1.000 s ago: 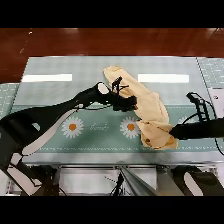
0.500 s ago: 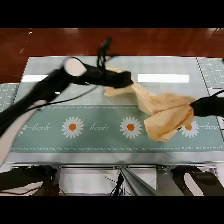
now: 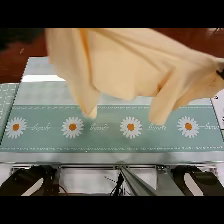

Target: Fold the shirts.

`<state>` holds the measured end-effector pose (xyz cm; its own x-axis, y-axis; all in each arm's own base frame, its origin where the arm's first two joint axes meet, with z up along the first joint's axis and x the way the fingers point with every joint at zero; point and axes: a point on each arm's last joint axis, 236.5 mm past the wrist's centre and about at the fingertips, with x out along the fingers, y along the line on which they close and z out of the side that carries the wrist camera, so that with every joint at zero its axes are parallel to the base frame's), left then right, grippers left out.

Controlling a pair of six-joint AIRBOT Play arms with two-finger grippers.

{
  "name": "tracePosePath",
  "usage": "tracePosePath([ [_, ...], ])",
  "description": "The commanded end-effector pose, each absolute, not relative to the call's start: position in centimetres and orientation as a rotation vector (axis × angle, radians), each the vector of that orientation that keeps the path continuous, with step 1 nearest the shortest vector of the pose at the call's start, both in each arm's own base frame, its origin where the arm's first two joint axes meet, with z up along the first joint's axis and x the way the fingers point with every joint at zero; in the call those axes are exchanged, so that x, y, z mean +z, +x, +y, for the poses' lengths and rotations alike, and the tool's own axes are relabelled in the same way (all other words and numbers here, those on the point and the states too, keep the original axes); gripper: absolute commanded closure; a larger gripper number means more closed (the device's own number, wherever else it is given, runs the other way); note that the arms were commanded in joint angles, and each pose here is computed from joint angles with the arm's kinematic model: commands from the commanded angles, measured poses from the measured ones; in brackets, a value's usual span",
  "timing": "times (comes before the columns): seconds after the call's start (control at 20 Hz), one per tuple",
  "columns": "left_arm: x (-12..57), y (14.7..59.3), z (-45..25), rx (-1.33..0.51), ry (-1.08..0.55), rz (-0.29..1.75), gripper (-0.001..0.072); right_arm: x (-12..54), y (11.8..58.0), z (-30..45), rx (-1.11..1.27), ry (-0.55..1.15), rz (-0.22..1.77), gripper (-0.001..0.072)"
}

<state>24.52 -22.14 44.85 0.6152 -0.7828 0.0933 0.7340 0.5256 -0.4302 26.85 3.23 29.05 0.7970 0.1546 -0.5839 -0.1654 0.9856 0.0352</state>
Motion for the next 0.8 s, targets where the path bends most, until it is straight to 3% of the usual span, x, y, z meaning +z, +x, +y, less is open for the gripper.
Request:
tracePosePath([
  [0.0, 50.0, 17.2, -19.2, -0.936, -0.421, -0.060, 0.0693, 35.0, 25.4, 5.7, 0.255, 0.040, 0.479, 0.0682],
  [0.15, 49.4, 14.9, -19.3, -0.969, -0.392, -0.028, 0.0693, 36.1, 23.3, 6.1, 0.269, 0.045, 0.493, 0.0682],
  [0.3, 45.5, 15.3, -20.5, -0.980, -0.365, 0.157, 0.0693, 32.8, 21.2, 6.0, 0.278, 0.024, 0.666, 0.0682],
  [0.5, 37.2, 18.6, -20.8, -0.890, -0.264, 0.486, 0.0692, 28.7, 19.7, 4.5, 0.236, -0.003, 0.895, 0.0682],
  [0.75, 25.9, 25.2, -20.2, -0.724, -0.185, 0.785, 0.0692, 21.2, 23.4, 4.2, 0.255, 0.023, 1.179, 0.0682],
])
